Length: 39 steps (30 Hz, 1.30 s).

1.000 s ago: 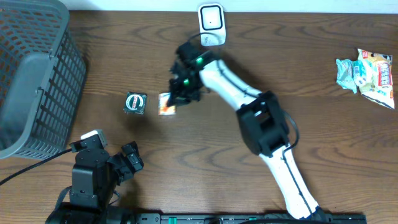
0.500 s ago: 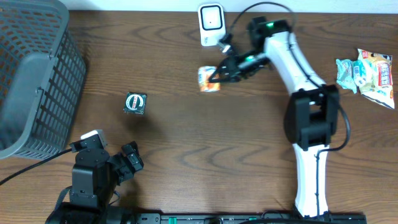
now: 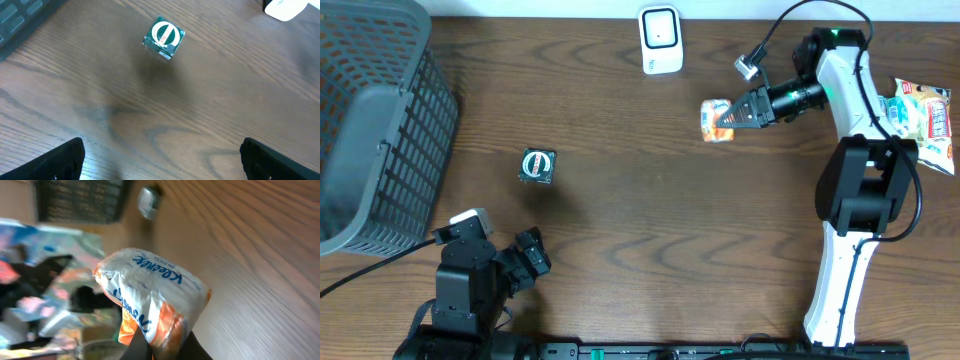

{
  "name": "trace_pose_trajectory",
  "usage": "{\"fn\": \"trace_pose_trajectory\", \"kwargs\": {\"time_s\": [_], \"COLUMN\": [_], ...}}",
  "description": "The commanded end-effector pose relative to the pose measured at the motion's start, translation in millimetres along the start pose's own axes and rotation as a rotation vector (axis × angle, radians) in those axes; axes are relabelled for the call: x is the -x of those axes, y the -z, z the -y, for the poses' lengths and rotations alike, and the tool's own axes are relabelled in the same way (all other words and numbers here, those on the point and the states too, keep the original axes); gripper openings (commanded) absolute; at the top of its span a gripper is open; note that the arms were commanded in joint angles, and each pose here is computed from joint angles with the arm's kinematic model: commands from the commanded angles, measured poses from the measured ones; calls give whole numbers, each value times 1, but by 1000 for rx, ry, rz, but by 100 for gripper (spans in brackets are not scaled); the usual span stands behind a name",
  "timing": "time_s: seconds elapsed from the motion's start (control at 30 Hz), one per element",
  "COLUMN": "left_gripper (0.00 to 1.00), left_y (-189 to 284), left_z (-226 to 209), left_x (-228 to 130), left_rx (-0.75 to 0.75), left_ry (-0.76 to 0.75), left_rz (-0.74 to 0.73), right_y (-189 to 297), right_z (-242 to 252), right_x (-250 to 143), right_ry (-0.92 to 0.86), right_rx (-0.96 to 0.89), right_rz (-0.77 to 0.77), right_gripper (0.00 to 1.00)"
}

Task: Scan the item barcode
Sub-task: 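Lift the Kleenex box and carry it right toward the scanner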

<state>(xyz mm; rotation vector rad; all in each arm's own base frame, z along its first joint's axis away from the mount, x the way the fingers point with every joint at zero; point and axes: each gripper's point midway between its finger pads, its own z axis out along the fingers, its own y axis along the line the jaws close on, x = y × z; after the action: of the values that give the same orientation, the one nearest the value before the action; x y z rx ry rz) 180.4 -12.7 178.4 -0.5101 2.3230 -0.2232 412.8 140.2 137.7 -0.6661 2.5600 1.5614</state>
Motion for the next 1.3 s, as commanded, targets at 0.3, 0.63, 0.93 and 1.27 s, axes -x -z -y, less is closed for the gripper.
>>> {"fn": "trace_pose_trajectory", "kwargs": {"time_s": [0.3,0.63,0.93,1.27], "left_gripper": [98,98,98,98], "left_y": [1,1,1,1], "left_z": [-1,-1,-1,-1], "left_x": [1,1,1,1], "left_rx": [1,1,1,1], "left_ry": [0,0,0,0], "left_rz": [6,6,6,6], "right_y": [-13,-32,-30,-40], "right_z": [84,89,92,107], "right_x": [-26,-29,-29,-31], "right_ry": [-338,-289,-299,-299], "right_rx": [-745,-925,-971,-937], "right_rz": [-243,-316,-309,-285], "right_gripper": [5,36,45,41]}}
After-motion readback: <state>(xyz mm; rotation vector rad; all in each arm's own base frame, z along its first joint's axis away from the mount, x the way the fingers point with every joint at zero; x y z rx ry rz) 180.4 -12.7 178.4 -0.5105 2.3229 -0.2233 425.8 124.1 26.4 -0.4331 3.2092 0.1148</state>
